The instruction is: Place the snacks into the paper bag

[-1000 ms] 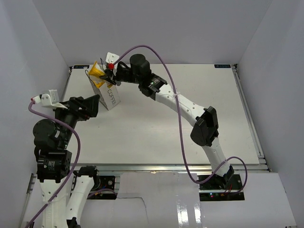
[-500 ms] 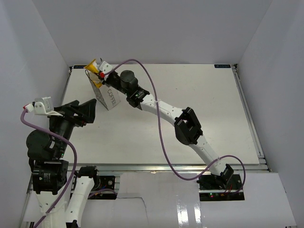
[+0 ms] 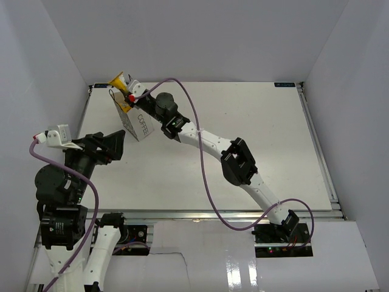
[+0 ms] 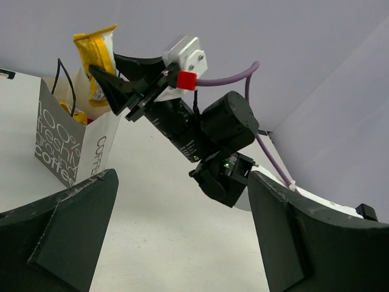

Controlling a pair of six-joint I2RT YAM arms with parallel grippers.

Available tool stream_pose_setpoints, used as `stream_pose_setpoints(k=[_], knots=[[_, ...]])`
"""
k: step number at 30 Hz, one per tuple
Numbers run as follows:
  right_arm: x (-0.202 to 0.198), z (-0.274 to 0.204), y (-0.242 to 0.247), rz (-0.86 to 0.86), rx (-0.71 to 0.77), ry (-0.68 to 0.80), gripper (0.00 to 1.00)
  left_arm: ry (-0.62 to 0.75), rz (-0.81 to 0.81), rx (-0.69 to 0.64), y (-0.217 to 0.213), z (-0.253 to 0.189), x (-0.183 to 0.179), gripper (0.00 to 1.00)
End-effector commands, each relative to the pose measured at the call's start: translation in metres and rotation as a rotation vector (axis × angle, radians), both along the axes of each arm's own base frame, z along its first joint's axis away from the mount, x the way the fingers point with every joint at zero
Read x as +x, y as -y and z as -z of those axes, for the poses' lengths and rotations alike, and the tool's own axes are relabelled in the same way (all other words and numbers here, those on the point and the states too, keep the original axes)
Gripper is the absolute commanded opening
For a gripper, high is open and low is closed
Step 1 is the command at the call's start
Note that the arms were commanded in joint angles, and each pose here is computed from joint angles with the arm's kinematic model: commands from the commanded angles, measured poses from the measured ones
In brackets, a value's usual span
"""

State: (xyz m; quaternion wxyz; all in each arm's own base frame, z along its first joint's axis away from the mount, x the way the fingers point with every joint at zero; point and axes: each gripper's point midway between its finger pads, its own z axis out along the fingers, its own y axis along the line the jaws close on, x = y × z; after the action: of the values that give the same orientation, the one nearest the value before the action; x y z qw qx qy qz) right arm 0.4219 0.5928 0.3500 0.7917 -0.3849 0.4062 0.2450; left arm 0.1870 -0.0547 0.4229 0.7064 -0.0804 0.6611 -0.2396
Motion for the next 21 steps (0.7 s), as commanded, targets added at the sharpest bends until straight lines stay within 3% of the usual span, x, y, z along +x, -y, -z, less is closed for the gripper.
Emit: stream_pose_setpoints(k=[1, 7, 16, 18, 20, 21], knots=[[0.001, -0.014, 0.002, 0.034, 0.059, 0.07, 0.45, 0.018, 0.007, 0.001, 0.001, -0.011, -0.012, 0.98], [0.0, -0.016, 0.002, 0.038, 0.055, 0.086, 0.66, 0.022, 0.009, -0.006, 0.001, -0.014, -0.019, 0.98], [-0.02, -0.072, 0.017, -0.016, 0.082, 0.086, 0.74, 0.033, 0.0, -0.015, 0.0, -0.017, -0.022, 0.98], [-0.03, -0.091, 0.025, -0.037, 0.058, 0.046, 0.8, 0.035, 0.005, -0.013, 0.001, -0.016, -0.017, 0.98], [-0.034, -0.091, 0.034, -0.063, 0.013, -0.024, 0.96, 0.014, 0.027, -0.013, 0.005, -0.007, -0.01, 0.98], [-0.042, -0.097, 0.046, -0.083, -0.043, -0.071, 0.94, 0.006, 0.035, -0.015, 0.006, -0.004, -0.005, 0.98]])
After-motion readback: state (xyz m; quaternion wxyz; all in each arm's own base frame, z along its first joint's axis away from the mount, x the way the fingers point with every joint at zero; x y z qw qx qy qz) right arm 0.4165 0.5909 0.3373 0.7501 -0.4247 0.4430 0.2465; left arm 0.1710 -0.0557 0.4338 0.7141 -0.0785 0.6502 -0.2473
